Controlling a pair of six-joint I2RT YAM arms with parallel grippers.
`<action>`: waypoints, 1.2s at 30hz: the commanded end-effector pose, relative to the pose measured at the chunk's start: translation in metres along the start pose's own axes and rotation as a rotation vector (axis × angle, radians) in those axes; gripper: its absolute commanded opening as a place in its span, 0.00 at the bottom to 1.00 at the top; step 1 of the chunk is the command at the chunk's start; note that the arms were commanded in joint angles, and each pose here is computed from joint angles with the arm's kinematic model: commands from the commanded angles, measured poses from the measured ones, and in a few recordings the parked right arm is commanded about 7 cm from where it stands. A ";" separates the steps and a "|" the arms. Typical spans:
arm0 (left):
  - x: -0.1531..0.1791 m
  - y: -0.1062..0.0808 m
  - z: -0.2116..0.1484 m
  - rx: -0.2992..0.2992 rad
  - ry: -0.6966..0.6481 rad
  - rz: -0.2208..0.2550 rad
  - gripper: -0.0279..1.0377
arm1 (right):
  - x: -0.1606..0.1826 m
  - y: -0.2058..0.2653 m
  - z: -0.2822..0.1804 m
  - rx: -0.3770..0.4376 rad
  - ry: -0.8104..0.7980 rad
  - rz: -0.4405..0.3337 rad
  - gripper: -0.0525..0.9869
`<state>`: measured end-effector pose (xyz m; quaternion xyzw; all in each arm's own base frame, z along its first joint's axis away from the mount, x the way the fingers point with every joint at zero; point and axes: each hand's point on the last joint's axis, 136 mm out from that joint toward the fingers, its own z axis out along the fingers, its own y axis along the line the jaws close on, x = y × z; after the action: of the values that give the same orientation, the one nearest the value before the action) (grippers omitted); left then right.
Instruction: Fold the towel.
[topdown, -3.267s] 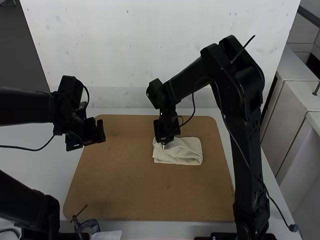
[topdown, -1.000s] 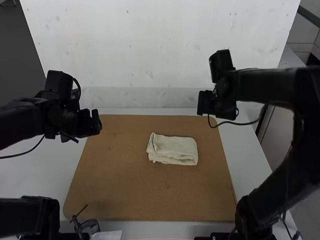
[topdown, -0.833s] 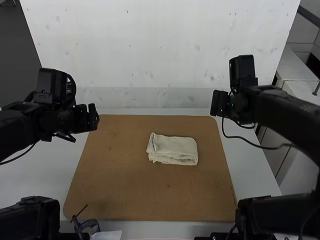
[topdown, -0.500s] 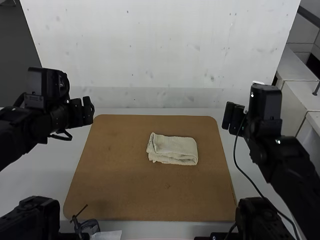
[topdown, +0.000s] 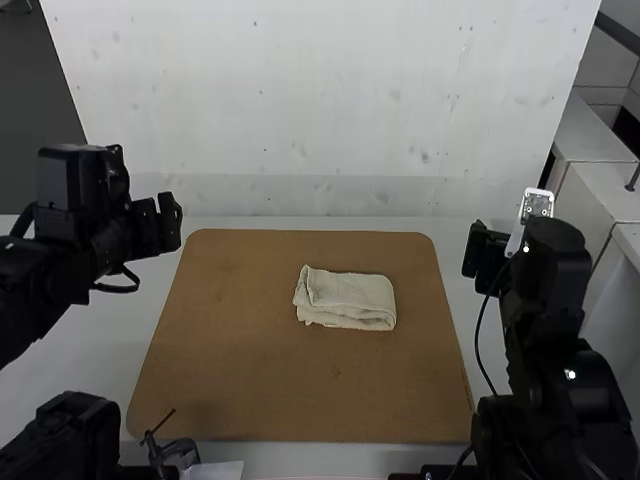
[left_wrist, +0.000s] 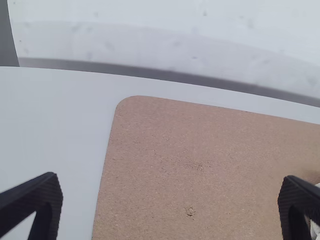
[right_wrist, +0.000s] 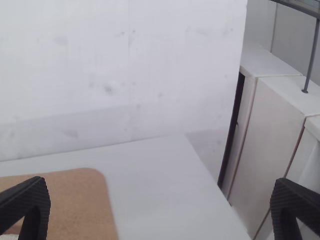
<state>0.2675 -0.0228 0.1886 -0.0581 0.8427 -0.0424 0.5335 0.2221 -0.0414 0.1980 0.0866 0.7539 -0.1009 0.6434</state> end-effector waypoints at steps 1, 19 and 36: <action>-0.018 0.007 -0.016 -0.029 -0.103 0.024 0.93 | -0.012 -0.008 -0.007 0.032 -0.079 -0.005 0.97; -0.049 0.054 -0.080 -0.184 -0.378 -0.062 0.93 | -0.003 -0.006 -0.002 0.029 -0.066 -0.010 0.97; 0.047 0.048 -0.073 -0.116 -0.013 0.211 0.95 | 0.009 -0.004 -0.007 0.004 0.026 -0.041 0.97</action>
<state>0.1874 0.0246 0.1653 -0.0490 0.8353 0.0535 0.5451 0.2177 -0.0432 0.1756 0.0764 0.7688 -0.1149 0.6244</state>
